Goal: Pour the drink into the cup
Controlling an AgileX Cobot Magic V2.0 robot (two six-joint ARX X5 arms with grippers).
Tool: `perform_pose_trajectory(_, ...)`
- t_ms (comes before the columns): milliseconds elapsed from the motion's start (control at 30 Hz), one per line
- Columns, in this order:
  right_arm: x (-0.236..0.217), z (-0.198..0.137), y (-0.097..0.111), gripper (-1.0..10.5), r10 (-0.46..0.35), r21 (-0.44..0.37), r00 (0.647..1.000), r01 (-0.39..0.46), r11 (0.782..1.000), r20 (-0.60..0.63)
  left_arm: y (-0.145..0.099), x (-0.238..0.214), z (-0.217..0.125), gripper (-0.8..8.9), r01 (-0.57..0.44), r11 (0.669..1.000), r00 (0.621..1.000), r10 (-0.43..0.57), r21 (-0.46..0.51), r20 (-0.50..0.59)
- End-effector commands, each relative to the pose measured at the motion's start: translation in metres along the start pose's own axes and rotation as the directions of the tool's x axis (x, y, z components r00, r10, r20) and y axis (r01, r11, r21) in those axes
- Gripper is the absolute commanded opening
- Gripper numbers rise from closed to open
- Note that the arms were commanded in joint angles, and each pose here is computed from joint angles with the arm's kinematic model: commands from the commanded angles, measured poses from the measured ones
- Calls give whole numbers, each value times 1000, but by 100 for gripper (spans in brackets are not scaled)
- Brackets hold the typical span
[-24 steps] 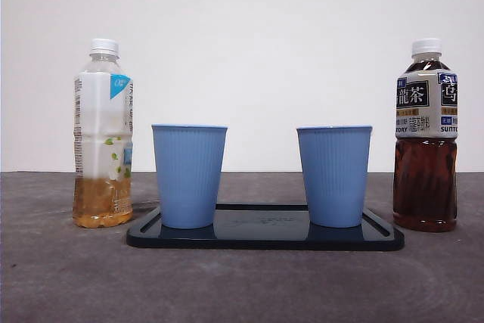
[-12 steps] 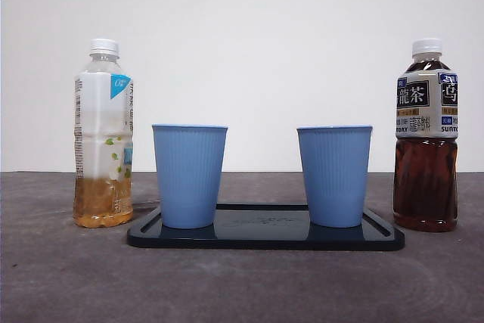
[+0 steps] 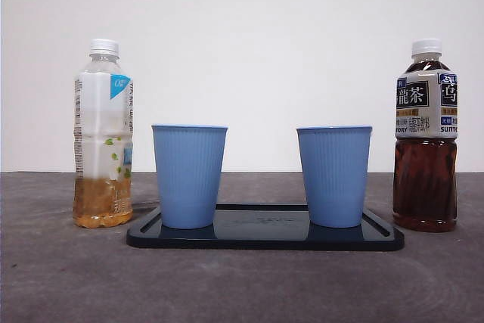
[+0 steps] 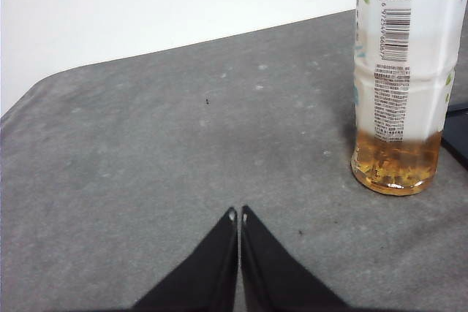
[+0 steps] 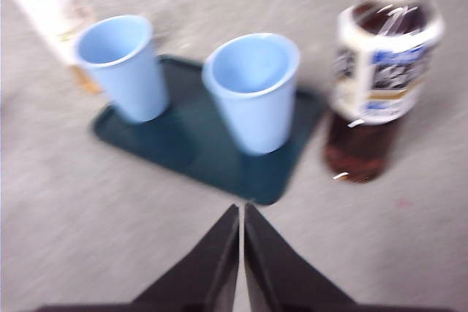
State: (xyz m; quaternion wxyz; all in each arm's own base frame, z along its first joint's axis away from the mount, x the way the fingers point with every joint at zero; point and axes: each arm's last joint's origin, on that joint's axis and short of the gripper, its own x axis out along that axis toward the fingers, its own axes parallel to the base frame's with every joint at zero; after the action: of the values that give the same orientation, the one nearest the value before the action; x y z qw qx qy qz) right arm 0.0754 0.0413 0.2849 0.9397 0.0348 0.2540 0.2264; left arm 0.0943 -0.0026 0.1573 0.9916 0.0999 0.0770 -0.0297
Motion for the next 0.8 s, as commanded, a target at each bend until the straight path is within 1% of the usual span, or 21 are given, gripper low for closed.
perform_pose_trajectory(33,-6,8,-5,6,-86,-30,990,90,996,112,-1,2,-7,7,1,1000,1000,-1,15,-28)
perform_pose_trajectory(100,-7,6,-13,6,-158,-27,968,166,986,195,-1,2,-7,7,1,1000,1000,-1,14,-28)
perform_pose_trajectory(133,-6,2,-17,6,-196,-36,952,209,977,234,-1,2,-7,7,1,1000,1000,-1,14,-28)
perform_pose_trajectory(200,-2,-10,-27,6,-275,-34,914,298,954,299,-1,2,-7,7,1,1000,1000,-1,14,-28)
perform_pose_trajectory(267,4,-24,-37,6,-345,4,871,367,930,350,-1,2,-7,7,1,1000,1000,-1,14,-28)
perform_pose_trajectory(333,13,-37,-45,6,-388,33,828,410,911,405,-1,2,-7,7,1,1000,1000,-1,14,-28)
perform_pose_trajectory(400,18,-45,-50,6,-404,47,801,429,902,441,-1,2,-7,7,1,1000,1000,-1,14,-28)
perform_pose_trajectory(467,23,-53,-53,6,-415,57,782,442,895,465,-1,2,-7,7,1,1000,1000,-1,14,-28)
perform_pose_trajectory(567,30,-63,-57,6,-425,64,764,454,889,486,-1,2,-7,7,1,1000,1000,-1,14,-28)
perform_pose_trajectory(633,33,-69,-59,6,-428,66,758,458,886,492,-1,2,-7,7,1,1000,1000,-1,14,-28)
perform_pose_trajectory(800,44,-84,-63,6,-436,54,768,468,882,469,-1,2,-7,7,1,1000,1000,-1,14,-28)
